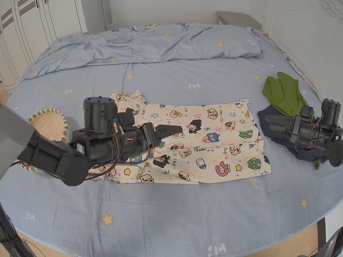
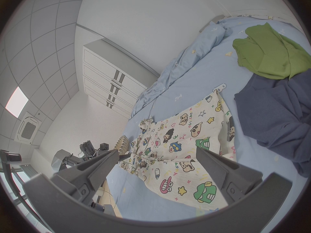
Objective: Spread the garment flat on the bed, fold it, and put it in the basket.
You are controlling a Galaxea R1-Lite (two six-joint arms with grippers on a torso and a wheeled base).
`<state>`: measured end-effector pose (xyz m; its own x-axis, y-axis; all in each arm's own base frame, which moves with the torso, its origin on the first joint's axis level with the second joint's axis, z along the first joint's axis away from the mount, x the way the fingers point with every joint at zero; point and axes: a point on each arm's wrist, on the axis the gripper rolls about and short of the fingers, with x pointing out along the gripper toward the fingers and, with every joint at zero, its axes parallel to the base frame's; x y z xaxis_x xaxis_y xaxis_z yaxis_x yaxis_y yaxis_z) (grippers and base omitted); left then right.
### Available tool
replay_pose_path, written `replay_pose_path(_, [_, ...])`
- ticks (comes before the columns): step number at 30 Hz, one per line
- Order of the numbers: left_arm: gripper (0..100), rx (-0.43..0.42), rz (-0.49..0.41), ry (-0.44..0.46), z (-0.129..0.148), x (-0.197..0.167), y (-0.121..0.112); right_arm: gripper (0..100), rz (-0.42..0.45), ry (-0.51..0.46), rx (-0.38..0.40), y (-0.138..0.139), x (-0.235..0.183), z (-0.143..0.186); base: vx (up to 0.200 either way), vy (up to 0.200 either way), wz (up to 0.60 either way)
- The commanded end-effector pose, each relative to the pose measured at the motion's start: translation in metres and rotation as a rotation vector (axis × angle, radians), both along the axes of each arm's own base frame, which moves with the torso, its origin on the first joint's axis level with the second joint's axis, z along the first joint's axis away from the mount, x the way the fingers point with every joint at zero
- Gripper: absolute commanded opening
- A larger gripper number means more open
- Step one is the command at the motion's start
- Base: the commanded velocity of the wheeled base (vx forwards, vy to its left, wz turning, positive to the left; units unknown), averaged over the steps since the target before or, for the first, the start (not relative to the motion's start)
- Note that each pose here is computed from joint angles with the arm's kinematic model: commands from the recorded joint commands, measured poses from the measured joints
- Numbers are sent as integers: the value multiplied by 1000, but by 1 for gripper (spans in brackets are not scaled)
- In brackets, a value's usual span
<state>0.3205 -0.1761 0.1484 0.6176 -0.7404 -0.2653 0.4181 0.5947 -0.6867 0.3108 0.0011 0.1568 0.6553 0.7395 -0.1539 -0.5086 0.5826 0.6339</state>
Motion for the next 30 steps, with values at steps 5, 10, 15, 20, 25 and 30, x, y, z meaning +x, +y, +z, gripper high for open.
replay_pose_path(5, [100,-64,191,153,-26,-54,104,100,6,7,12,4,-41,8,0,0,0])
replay_pose_path(10, [100,-54,235,203,-52,-82,123,100,4,29,30,5,-54,8,0,0,0])
replay_pose_path(15, [100,-80,291,182,-56,-97,139,100,4,22,31,5,-57,10,0,0,0])
replay_pose_path(20, [100,-69,342,202,-61,-99,149,100,4,29,32,5,-57,9,0,0,0])
replay_pose_path(25, [100,-61,376,226,-67,-100,153,100,1,30,32,5,-58,9,0,0,0])
replay_pose_path(30, [100,-32,444,276,-81,-89,156,100,1,30,32,5,-58,9,0,0,0])
